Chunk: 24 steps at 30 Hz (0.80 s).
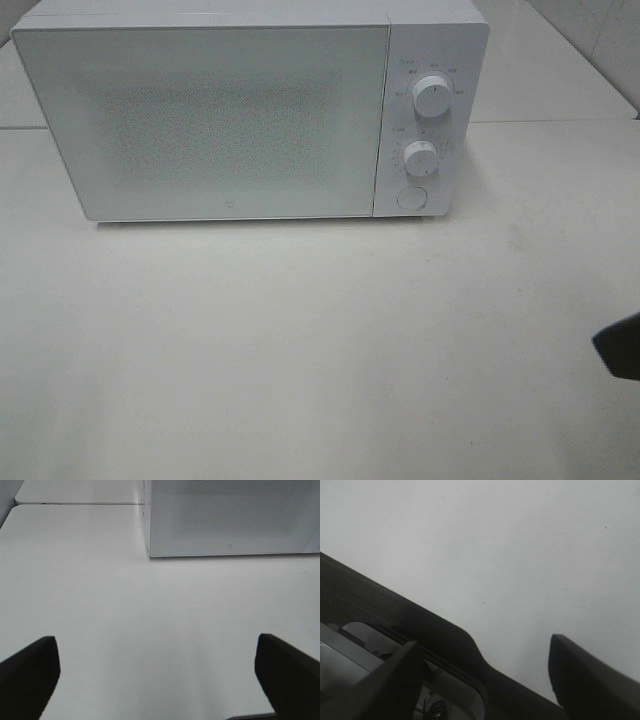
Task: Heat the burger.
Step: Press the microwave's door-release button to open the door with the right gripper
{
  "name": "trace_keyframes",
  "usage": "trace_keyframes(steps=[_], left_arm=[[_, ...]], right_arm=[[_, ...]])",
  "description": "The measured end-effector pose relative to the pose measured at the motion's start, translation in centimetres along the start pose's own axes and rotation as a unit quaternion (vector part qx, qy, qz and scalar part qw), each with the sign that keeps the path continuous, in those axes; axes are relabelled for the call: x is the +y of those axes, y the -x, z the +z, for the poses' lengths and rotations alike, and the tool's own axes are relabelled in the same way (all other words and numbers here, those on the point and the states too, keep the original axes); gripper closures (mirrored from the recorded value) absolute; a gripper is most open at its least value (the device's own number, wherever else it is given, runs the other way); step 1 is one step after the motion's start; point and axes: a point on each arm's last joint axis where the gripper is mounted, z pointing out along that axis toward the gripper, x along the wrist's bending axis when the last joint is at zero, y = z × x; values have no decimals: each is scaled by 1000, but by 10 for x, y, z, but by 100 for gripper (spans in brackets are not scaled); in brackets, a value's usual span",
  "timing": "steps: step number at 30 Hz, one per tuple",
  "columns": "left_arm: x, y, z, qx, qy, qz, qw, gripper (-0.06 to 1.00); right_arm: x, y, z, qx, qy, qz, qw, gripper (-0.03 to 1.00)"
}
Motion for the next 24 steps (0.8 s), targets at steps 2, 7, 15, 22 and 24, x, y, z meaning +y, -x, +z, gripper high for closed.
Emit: trace_keyframes(steps=[2,7,15,22,24], left_arm=[[0,0,0,0,0,0,1000,-3],[0,0,0,0,0,0,1000,-3],[0,0,0,0,0,0,1000,-3],[0,0,0,0,0,0,1000,-3],[0,0,0,0,0,0,1000,-3]], right_arm=[[-9,0,-11,1,12,-2,1000,27],[-28,0,-32,4,46,-5,999,27],[-65,4,-64,-11,140,4,990,27],[-85,8,-75,-70,199,50,976,27],[-92,9,-75,-89,212,62,971,27]])
